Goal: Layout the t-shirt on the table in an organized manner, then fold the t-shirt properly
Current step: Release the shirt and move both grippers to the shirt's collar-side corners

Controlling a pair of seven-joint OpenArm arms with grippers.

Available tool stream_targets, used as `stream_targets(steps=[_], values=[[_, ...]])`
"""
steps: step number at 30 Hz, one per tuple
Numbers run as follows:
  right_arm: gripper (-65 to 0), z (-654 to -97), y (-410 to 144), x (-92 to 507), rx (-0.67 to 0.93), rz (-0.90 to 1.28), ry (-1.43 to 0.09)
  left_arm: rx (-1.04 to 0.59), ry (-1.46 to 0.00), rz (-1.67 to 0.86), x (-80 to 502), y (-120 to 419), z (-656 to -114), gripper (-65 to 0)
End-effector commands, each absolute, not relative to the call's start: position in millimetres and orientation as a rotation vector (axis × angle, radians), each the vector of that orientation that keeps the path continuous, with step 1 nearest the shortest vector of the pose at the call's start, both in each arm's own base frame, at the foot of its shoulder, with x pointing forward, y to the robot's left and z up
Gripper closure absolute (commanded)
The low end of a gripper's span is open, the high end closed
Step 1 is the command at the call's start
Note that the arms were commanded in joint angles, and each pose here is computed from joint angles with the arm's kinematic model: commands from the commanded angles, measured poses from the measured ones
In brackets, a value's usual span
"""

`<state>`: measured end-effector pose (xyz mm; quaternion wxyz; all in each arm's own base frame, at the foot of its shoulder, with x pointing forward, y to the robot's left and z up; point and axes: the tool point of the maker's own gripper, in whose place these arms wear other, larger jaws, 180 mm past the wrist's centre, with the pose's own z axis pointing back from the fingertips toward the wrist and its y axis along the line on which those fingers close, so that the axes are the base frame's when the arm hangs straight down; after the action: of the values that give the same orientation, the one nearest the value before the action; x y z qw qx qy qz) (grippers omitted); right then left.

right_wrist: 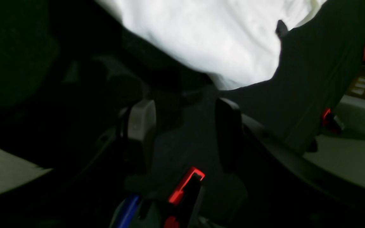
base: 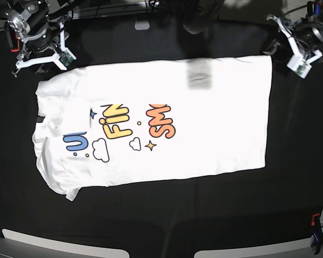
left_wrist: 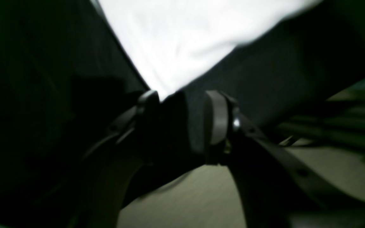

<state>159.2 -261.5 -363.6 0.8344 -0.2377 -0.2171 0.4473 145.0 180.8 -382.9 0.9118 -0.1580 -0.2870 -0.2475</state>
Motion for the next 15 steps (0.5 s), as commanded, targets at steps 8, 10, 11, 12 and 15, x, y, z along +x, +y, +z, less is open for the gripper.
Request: stream_targets(steps=[8,10,11,12,15], values=[[-29.6,-369,-278,174,-0.616,1.102,-0.516,-0.295,-0.597,-0.793,144,132,-399,-18.7],[-29.6,-372,-278,177,-0.622,1.143,-0.535,-0.251,-0.578,-0.853,145,131,-404,-18.7],[-29.6,-373,-278,180,-0.628,1.164,-0.550,-0.224,-0.567,-0.881,146,132,-407,-18.7],[-29.6,-373,-278,183,-0.633,1.178,-0.560,-0.202,-0.556,-0.905,145,134,-409,-18.7],[-29.6,-370,-278,193,-0.646,1.185,-0.587,-0.181,-0.545,-0.923,144,134,-412,-18.7]])
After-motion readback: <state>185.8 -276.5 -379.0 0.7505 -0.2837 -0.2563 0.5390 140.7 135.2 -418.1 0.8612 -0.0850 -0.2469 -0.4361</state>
